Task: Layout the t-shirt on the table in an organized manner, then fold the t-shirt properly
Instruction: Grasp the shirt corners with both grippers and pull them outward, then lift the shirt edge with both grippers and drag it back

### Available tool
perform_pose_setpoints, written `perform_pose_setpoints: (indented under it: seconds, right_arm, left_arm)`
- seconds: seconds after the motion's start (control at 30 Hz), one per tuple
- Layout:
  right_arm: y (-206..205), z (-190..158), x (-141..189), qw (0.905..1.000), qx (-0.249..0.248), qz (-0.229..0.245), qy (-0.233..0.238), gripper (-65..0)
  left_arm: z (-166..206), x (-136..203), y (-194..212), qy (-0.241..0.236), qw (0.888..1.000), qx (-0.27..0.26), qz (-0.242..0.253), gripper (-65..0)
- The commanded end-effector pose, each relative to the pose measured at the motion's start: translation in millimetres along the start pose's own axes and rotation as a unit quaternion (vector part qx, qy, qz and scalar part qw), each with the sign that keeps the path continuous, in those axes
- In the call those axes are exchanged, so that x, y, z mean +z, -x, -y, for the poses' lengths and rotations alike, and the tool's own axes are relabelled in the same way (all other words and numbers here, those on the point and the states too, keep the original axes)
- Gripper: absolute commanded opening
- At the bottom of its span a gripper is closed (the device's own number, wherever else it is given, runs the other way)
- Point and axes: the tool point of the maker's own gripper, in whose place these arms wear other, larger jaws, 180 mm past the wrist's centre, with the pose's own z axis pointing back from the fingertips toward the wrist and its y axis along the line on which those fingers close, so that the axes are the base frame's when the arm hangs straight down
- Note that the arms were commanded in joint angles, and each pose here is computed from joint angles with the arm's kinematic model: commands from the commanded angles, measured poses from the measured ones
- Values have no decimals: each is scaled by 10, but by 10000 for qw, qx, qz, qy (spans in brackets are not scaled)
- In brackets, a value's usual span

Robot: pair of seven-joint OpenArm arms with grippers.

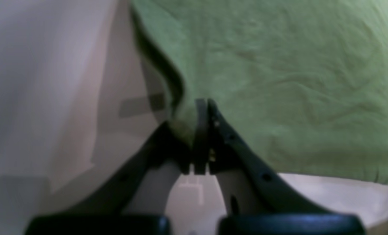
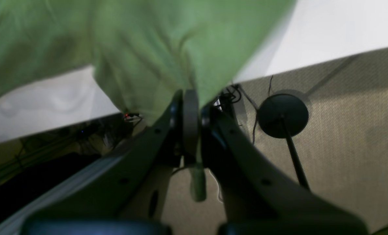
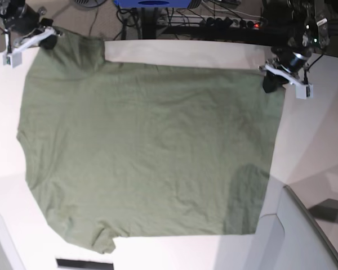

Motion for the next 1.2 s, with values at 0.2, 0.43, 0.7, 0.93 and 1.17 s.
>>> perform_pose_setpoints:
  seconds: [0.2, 0.43, 0.7, 0.93, 1.17]
  right_arm:
    - [-131, -113, 60, 9997, 72, 211, -112, -648]
    - [-737, -396, -85, 9978, 367, 367, -409, -648]
    - [-1645, -629, -51, 9950, 178, 849, -501, -648]
    - [-2299, -793, -209, 9924, 92, 926, -809, -648]
    - [-2633, -623, -587, 9910, -406, 956, -842, -648]
  left_arm:
    - [12, 221, -159, -199, 9993, -156, 262, -650]
    - [15, 104, -493, -297, 9977, -131, 601, -650]
    - [173, -151, -959, -143, 9988, 18, 459, -650]
    - [186, -476, -1351, -249, 9968, 460, 611, -650]
    - [223, -849, -1333, -361, 9981, 433, 238, -650]
